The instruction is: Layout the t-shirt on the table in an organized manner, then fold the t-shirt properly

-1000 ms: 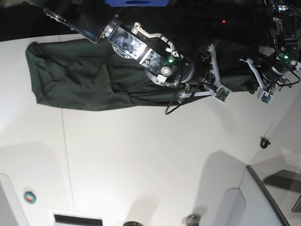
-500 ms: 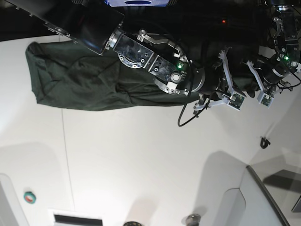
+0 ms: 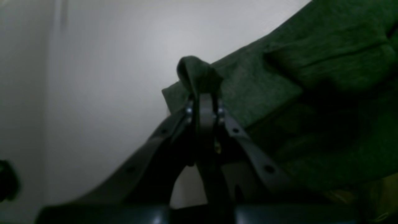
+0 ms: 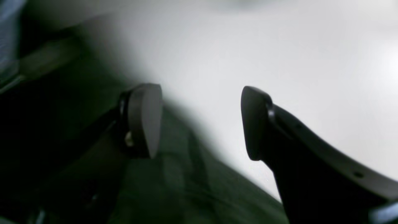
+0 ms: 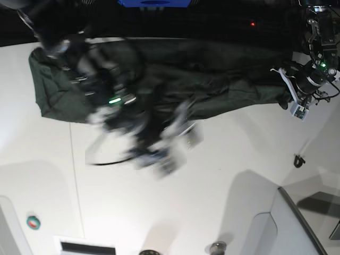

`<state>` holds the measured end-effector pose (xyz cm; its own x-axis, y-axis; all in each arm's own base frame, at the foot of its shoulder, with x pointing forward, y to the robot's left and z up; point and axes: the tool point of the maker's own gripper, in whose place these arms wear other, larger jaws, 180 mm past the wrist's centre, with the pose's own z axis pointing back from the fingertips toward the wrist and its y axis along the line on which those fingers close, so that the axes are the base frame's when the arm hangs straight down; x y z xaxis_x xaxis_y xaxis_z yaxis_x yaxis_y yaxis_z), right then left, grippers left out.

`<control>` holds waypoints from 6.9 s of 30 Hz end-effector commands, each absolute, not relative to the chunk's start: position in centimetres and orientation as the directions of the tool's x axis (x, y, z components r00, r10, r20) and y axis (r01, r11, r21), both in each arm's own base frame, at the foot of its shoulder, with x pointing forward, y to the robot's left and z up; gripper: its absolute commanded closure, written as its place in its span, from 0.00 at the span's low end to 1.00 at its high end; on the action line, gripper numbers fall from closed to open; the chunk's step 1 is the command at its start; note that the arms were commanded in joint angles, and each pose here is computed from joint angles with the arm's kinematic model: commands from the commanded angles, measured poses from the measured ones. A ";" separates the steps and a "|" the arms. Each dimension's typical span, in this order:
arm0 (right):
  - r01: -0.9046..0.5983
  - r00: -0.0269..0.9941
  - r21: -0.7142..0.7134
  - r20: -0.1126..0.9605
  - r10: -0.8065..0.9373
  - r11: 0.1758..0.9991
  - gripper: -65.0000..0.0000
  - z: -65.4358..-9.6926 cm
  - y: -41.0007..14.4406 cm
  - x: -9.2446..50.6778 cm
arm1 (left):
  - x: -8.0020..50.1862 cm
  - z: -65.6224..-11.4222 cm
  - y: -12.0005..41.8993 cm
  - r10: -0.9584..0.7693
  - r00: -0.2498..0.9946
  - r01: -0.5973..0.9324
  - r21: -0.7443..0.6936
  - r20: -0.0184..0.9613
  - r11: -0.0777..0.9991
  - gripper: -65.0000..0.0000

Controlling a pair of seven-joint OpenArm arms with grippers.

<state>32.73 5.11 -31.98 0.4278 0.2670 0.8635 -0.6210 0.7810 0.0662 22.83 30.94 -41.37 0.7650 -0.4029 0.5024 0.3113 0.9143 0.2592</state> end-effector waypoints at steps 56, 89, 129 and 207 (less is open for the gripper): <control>0.195 0.764 0.089 0.610 -0.208 0.977 0.98 -48.2 -28.9 29.8 | 22.7 -41.7 31.8 -0.388 0.775 0.297 0.254 0.499 0.921 1.00; 0.065 0.734 0.125 0.666 -0.132 0.990 0.98 -44.8 -24.5 30.7 | 20.8 -42.4 30.4 -0.507 0.726 0.378 0.347 0.465 0.858 1.00; 0.068 0.738 0.129 0.661 -0.137 0.989 0.98 -45.0 -24.4 30.4 | 19.0 -43.4 25.4 -0.278 0.714 0.286 0.096 0.643 0.953 1.00; -0.636 0.633 -0.039 0.544 0.550 0.771 0.63 -46.6 -0.7 32.5 | 12.1 -40.4 40.4 0.035 0.704 -0.149 0.099 0.709 0.984 1.00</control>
